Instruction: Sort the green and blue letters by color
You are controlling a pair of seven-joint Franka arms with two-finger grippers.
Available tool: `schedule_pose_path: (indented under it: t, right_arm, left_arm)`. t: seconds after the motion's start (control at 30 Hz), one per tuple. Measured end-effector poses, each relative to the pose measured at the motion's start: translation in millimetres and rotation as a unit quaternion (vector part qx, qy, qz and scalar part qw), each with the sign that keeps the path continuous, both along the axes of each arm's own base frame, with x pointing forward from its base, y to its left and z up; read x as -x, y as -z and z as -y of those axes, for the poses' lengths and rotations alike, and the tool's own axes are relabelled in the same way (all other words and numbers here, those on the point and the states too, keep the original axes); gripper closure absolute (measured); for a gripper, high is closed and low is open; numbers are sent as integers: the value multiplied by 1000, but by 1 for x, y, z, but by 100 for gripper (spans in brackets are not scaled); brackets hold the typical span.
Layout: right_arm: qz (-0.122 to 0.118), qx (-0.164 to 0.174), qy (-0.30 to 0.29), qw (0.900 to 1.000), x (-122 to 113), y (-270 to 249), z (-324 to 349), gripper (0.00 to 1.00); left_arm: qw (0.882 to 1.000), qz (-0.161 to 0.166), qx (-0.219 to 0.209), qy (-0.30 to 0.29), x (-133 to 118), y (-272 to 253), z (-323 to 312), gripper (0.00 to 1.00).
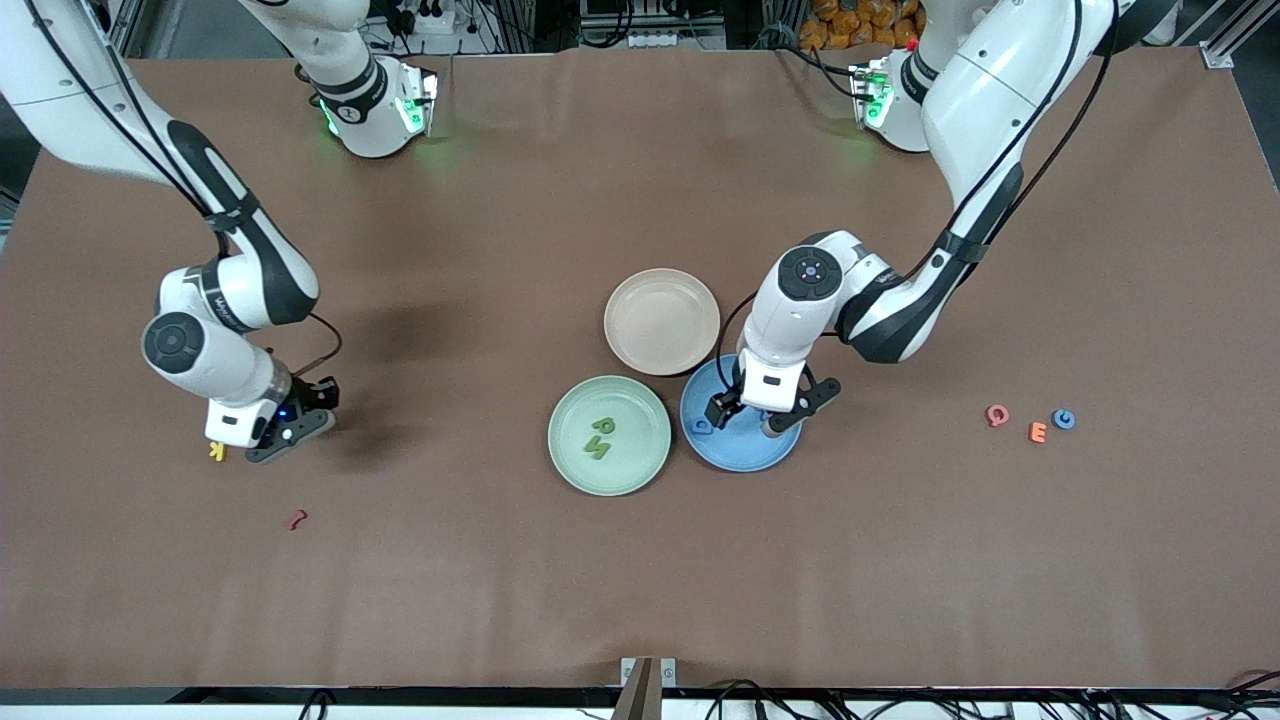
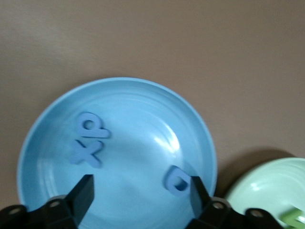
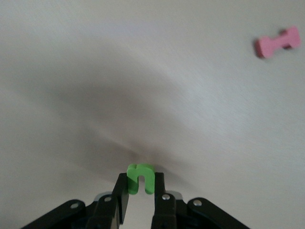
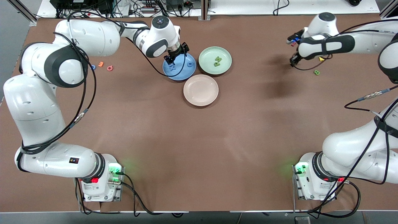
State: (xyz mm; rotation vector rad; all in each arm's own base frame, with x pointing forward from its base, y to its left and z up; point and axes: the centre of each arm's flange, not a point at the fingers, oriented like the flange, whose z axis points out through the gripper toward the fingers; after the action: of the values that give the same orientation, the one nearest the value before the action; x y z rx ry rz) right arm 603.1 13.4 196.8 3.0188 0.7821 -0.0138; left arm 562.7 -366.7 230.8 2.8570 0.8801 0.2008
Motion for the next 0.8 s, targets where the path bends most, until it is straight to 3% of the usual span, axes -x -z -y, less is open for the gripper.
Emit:
schedule_pose_path:
  t: [0.07,0.2,0.33,0.57,0.8]
  right_arm:
    - [-3,3,28,1000,-5,-8,-26,74]
    - [4,0,96,995,-13,-31,-99,74]
    - [6,-27,154,988,-12,-51,-165,74]
    - [-3,-65,250,966,-5,-73,-262,74]
    - [-17,-87,327,941,7,-62,-350,74]
  left_arm:
    - [1000,-10,-16,3,0,4,-6,0]
    - [998,-29,-48,29,-3,16,-30,0]
    - [996,-43,-62,48,-8,29,-65,0]
    - [991,-54,-86,86,-23,27,-156,0]
    - [986,-57,-104,115,-25,8,-246,0]
